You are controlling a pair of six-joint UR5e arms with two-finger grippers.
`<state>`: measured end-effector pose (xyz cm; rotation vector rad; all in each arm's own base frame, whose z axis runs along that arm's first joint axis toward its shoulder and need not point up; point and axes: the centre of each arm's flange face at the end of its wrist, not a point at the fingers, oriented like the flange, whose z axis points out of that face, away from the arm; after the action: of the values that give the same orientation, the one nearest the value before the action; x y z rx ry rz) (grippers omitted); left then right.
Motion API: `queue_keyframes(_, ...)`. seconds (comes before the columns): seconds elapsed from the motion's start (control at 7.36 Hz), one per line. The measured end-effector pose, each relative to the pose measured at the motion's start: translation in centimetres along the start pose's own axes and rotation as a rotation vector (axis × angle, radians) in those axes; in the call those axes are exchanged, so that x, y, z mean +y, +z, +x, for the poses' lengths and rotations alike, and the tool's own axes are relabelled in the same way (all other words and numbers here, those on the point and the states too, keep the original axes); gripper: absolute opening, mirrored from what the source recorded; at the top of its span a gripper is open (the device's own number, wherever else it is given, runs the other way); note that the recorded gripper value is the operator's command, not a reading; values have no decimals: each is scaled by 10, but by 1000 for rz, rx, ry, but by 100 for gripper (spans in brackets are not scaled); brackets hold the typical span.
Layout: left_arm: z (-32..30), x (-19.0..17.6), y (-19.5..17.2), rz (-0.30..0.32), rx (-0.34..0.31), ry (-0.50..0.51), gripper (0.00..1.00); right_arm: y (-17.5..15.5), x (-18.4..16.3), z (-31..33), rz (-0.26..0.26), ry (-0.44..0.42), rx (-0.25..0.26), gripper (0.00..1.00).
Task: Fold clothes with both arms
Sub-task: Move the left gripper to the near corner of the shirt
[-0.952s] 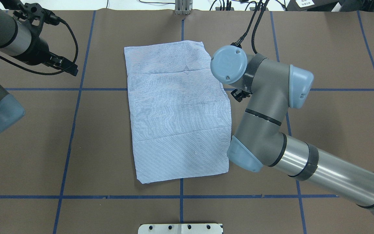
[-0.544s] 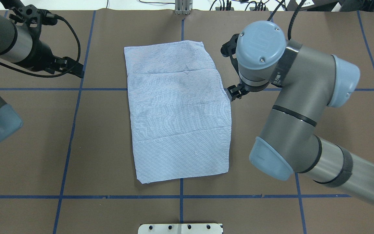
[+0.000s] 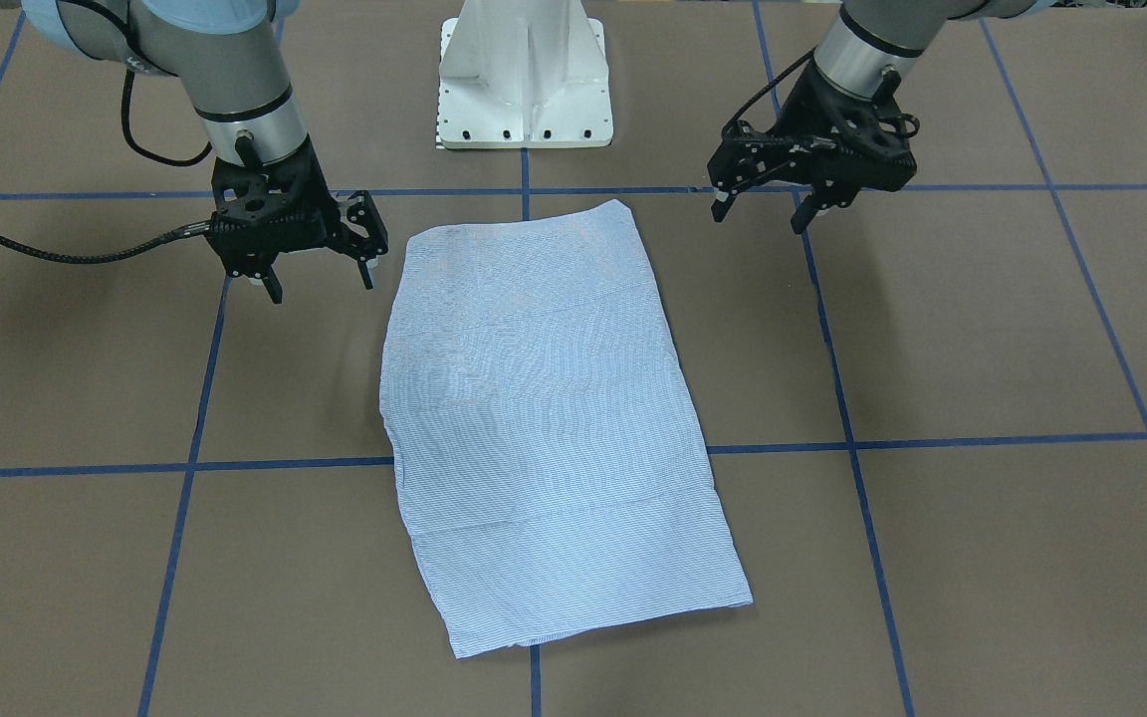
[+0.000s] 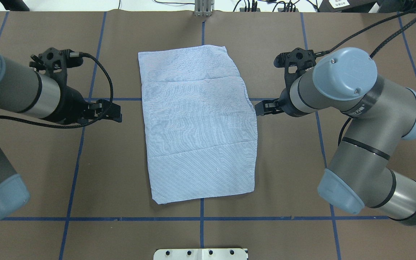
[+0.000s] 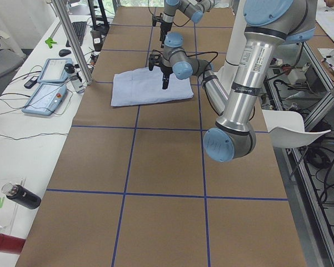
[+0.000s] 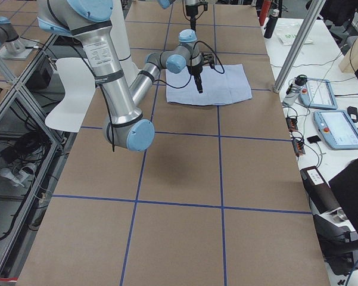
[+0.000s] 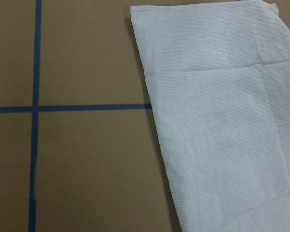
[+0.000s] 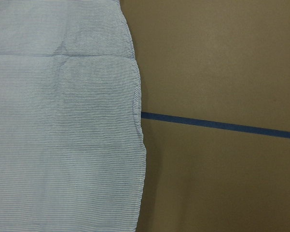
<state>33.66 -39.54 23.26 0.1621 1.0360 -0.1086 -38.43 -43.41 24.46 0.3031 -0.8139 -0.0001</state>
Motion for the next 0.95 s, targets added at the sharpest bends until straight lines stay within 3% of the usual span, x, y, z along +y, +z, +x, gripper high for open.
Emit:
queue_keyframes(0.54, 36, 83, 62, 3, -38, -202, 100, 3, 3, 3, -1, 57, -13, 100)
queue_keyframes(0.95, 33, 98, 121, 11, -26, -278, 99, 3, 4, 2, -3, 58, -13, 100)
